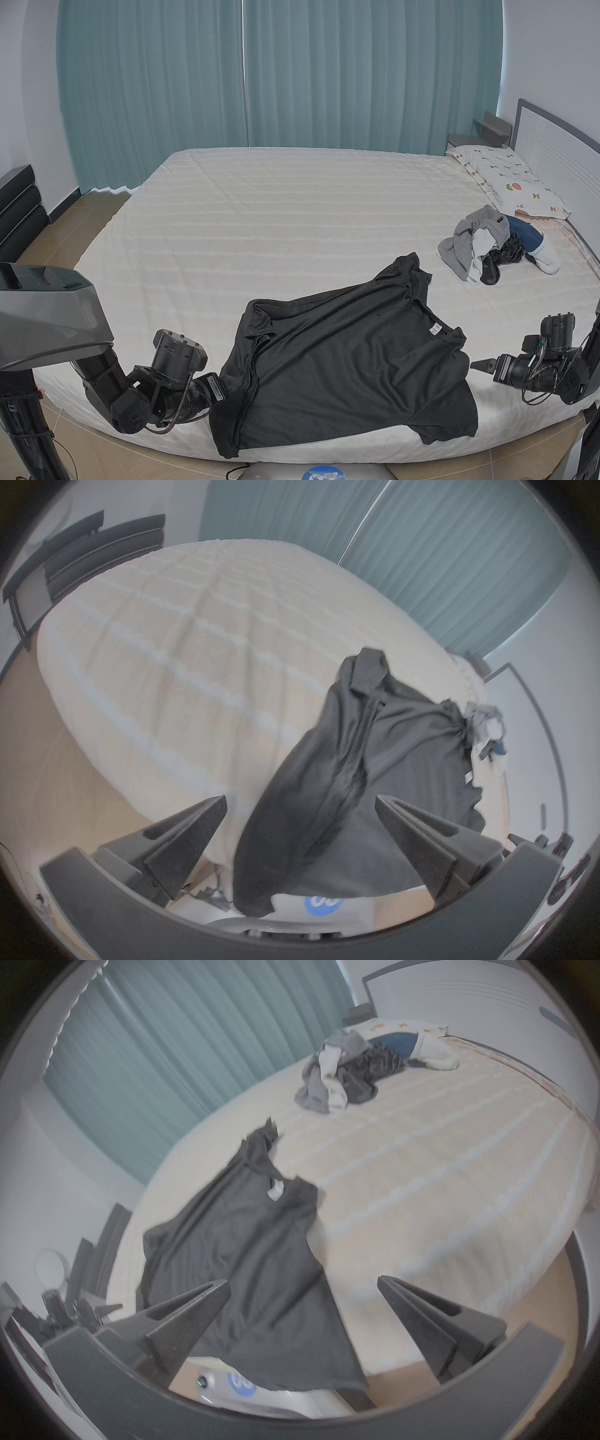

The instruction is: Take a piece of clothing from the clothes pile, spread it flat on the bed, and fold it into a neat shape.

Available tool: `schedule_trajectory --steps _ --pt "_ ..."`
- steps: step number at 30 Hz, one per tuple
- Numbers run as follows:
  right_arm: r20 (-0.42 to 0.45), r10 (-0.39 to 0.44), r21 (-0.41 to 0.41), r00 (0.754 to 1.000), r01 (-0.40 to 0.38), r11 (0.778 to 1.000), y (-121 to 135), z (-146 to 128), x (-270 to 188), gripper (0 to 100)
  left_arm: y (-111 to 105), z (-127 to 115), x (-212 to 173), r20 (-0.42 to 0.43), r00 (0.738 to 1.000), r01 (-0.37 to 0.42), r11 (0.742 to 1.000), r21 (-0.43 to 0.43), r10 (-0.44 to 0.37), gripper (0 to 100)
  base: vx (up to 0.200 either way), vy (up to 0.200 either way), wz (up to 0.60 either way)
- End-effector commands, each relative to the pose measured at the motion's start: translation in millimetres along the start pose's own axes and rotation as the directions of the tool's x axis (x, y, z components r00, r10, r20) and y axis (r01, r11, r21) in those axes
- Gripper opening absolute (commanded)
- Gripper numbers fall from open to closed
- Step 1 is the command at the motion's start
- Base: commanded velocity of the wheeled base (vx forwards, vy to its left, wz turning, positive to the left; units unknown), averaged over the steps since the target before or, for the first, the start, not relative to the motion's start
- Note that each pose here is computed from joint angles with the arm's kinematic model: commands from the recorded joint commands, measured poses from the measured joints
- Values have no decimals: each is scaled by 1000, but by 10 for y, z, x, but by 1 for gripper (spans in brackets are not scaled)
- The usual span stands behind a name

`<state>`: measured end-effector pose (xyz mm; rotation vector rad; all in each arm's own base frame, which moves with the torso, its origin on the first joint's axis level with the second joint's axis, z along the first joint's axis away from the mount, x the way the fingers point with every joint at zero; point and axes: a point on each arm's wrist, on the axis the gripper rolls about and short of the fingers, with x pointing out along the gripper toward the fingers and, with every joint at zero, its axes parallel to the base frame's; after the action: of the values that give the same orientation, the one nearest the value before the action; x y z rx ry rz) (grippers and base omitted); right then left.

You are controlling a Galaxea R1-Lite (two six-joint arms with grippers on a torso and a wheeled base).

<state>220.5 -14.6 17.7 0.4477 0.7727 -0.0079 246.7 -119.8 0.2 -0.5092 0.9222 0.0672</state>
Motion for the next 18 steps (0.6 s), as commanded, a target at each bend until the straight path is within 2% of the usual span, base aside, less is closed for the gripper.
schedule_trajectory --steps 1,4,17,18 --pt "130 62 24 990 -65 998 123 262 -98 100 -78 200 0 64 995 75 995 -59 -71 100 0 0 0" --pt "136 68 44 988 -74 996 125 289 -79 100 -85 279 18 99 991 96 992 -85 -88 100 0 0 0" --pt "143 68 54 987 -76 996 117 305 -70 100 -166 345 183 119 987 119 984 -133 -104 100 0 0 0" --pt "142 67 54 988 -76 996 117 304 -69 100 -175 346 199 124 987 120 980 -157 -101 100 0 0 0"
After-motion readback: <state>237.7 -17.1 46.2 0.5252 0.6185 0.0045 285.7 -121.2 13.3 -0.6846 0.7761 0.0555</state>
